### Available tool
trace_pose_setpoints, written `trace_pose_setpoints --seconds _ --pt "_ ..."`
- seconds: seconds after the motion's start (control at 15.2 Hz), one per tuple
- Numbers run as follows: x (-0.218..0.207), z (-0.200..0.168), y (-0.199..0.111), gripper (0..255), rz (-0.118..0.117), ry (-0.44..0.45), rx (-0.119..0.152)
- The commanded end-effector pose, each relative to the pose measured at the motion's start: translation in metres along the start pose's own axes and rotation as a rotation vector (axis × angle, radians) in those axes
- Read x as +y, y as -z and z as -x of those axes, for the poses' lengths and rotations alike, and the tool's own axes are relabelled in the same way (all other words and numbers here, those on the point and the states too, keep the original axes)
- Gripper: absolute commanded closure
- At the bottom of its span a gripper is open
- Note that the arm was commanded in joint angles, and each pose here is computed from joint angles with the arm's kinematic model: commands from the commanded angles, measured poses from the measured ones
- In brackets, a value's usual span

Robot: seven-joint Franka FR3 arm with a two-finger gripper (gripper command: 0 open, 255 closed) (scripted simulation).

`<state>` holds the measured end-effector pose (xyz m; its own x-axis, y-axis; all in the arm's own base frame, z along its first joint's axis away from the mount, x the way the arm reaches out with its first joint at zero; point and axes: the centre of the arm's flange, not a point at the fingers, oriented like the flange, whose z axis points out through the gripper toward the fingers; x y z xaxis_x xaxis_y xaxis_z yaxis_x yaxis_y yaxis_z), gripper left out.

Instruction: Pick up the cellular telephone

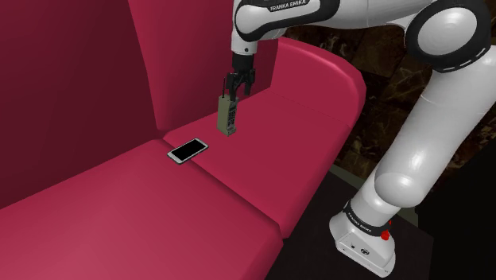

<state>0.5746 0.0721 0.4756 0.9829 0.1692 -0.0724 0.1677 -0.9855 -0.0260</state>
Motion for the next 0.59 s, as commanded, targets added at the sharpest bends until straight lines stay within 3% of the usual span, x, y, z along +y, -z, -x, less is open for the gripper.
trace_pose_setpoints --seconds 0.0,0.53 --pt "-0.002 -0.024 -0.009 0 -0.004 -0.002 0.001" --pt "-0.001 -0.027 -0.049 0 -0.004 -0.002 0.001"
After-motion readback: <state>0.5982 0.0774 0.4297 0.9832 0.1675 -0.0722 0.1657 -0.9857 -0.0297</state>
